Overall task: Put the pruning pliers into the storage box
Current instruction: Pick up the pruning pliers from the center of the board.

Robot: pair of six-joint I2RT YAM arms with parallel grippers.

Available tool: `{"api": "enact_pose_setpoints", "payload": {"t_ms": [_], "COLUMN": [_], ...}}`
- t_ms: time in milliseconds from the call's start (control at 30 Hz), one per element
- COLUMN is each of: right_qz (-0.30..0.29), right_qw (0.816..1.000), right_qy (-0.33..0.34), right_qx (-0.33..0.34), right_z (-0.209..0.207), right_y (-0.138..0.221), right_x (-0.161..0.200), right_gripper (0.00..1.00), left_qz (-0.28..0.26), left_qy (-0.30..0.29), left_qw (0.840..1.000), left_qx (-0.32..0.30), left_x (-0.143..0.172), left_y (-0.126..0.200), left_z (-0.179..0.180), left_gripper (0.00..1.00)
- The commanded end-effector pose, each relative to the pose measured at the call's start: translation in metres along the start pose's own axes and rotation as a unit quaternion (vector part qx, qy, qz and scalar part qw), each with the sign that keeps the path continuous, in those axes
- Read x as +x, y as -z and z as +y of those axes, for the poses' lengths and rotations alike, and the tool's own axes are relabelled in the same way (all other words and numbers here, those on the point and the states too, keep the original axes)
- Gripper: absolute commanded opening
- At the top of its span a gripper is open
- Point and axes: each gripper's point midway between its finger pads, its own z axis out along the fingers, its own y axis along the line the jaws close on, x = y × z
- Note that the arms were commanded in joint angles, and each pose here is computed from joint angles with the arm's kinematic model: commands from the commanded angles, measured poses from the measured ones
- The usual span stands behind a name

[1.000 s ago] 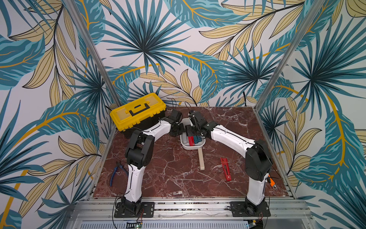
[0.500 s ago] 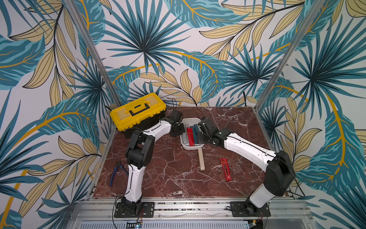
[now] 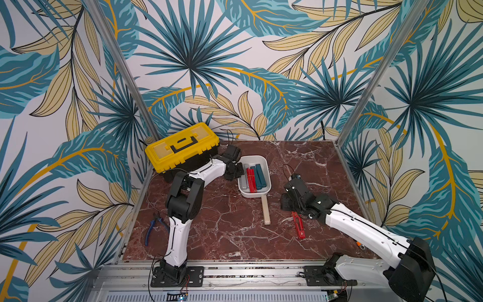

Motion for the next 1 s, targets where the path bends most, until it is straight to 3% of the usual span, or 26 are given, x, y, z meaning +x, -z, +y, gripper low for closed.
{"api": "enact_pose_setpoints", "payload": {"t_ms": [0,367,600,967], "right_qz": [0.043,0.059,0.104,0.108], "right_qw": [0.997,0.991,0.988,0.988], "right_qy": [-0.018,-0.022,-0.018,-0.014], "right_qx": [0.056,0.121,0.112,0.110], "right_z": [-0.030,-0.075,-0.073,-0.076], "right_y": [-0.010,-0.003,-0.013,-0.025], "right_x": [0.037,0.069,0.092,0.104], "right_gripper": [0.59,0.60,0.62,0.63], "left_qz": [-0.054,-0.052,-0.049,-0.052], "left_qy": [-0.014,-0.013,-0.012,-0.013], "left_qw": [0.996,0.996,0.996,0.996], "left_qx": [0.065,0.065,0.067,0.066], "left_x": [-0.028,-0.027,-0.026,-0.030], "left_y": [0.040,0.039,0.036,0.039], "left_z": [-0.039,-0.034,-0.034,-0.035], "left_gripper": [0.00,0.00,0.00,0.00]}}
